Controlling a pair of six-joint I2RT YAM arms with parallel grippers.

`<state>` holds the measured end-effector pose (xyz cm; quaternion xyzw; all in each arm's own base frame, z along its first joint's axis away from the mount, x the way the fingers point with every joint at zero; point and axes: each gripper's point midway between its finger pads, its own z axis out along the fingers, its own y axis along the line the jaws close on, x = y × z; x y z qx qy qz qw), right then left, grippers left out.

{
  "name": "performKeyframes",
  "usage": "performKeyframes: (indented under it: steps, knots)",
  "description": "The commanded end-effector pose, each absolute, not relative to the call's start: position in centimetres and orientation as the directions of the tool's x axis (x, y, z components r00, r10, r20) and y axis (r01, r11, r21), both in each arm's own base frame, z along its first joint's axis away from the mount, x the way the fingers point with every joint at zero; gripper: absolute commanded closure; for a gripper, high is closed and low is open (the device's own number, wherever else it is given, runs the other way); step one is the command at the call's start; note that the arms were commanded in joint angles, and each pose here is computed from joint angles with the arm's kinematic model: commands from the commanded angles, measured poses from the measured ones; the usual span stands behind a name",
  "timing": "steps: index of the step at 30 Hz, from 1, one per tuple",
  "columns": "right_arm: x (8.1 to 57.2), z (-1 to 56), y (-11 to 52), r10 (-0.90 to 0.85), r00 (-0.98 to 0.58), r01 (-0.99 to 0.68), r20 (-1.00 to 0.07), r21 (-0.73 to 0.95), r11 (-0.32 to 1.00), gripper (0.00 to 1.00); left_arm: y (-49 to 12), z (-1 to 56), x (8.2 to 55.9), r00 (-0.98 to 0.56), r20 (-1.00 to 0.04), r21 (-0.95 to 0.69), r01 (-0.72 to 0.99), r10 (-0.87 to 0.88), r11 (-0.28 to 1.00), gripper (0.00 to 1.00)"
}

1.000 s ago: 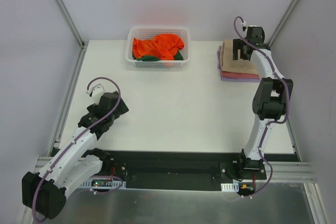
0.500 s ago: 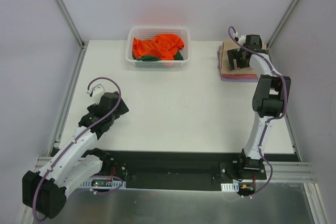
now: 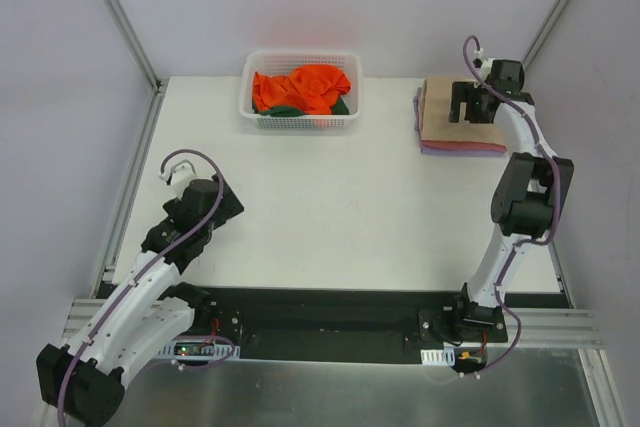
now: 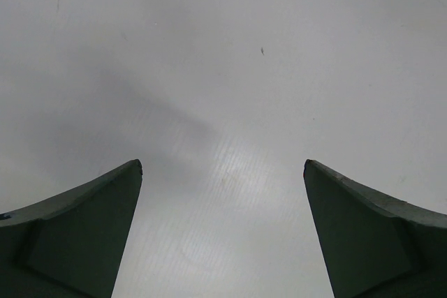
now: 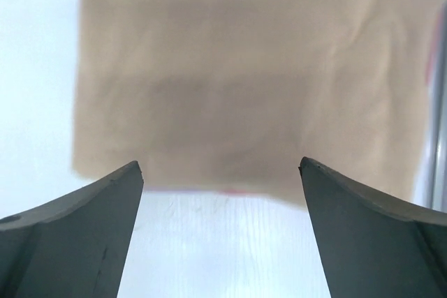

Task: Fold and stack the t-shirts
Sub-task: Put the neatly folded tshirt into the corner of the board with the right arm

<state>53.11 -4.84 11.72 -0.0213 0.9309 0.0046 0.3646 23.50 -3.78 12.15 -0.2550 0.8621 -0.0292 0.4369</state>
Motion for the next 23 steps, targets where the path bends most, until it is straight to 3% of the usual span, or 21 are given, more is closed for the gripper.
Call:
performKeyframes:
  steps: [1, 7, 12, 19, 23]
  knots:
    - [49.4, 24.1, -3.5, 0.055, -0.539, 0.007, -0.840, 0.061, 0.998, 0.04, -4.2, 14.1, 23.5, -0.474, -0.751, -0.310, -0.362, -0.459, 0.879, 0.01]
    - [40.4, 23.2, -2.1, 0.240, -0.445, 0.109, -0.863, 0.213, 0.971, 0.04, -4.4, 14.5, 23.3, -0.458, -0.755, -0.337, -0.343, -0.470, 0.877, 0.01]
    - [34.7, 20.1, -0.9, 0.469, -0.341, 0.211, -0.815, 0.420, 0.883, 0.04, -4.2, 14.4, 23.2, -0.442, -0.756, -0.348, -0.353, -0.483, 0.868, 0.01]
    - [30.0, 17.3, 0.1, 0.437, -0.325, 0.159, -0.839, 0.407, 0.899, 0.04, -4.1, 14.2, 22.9, -0.435, -0.758, -0.354, -0.350, -0.486, 0.867, 0.01]
    - [29.6, 18.6, -0.1, 0.452, -0.235, 0.144, -0.860, 0.429, 0.892, 0.04, -4.0, 14.2, 22.8, -0.427, -0.759, -0.362, -0.351, -0.492, 0.864, 0.01]
